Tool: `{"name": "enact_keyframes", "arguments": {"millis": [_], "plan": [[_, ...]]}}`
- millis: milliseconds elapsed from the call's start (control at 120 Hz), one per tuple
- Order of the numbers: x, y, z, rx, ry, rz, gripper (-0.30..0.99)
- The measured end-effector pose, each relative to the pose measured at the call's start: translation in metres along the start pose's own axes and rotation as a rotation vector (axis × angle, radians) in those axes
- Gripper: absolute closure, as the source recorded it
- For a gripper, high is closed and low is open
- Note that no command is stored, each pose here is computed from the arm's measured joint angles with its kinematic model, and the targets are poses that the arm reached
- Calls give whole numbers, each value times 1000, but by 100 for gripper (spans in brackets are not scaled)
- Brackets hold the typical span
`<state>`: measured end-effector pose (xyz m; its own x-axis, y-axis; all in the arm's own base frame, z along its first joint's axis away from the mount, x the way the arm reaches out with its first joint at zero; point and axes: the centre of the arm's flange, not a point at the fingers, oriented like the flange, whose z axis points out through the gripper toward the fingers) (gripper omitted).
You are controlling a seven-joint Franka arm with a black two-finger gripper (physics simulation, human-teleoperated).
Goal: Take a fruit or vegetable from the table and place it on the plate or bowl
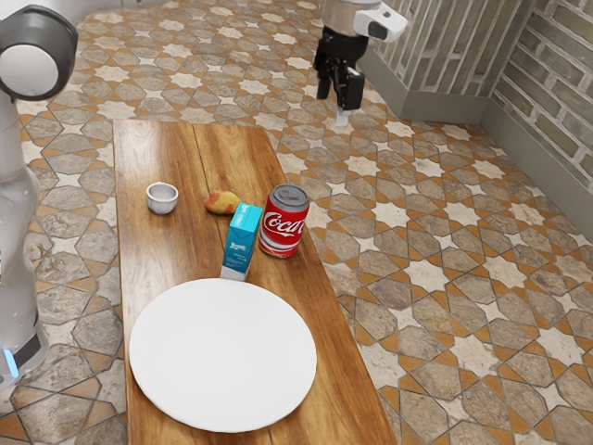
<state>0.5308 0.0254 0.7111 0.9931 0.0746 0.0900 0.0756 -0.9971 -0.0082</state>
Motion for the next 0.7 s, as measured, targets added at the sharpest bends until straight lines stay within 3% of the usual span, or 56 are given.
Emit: {"name": "enact_keyframes", "arguments": {"millis": [192, 367, 475, 533, 700], "plan": [[-5, -53, -1, 3, -20, -116, 0], [-37, -87, -99, -10, 147, -197, 0], [-54, -81, -124, -23, 180, -189, 0], [-51, -83, -116, -23, 155, -195, 0], [-1, -141, -22, 27, -41, -327, 0]]}}
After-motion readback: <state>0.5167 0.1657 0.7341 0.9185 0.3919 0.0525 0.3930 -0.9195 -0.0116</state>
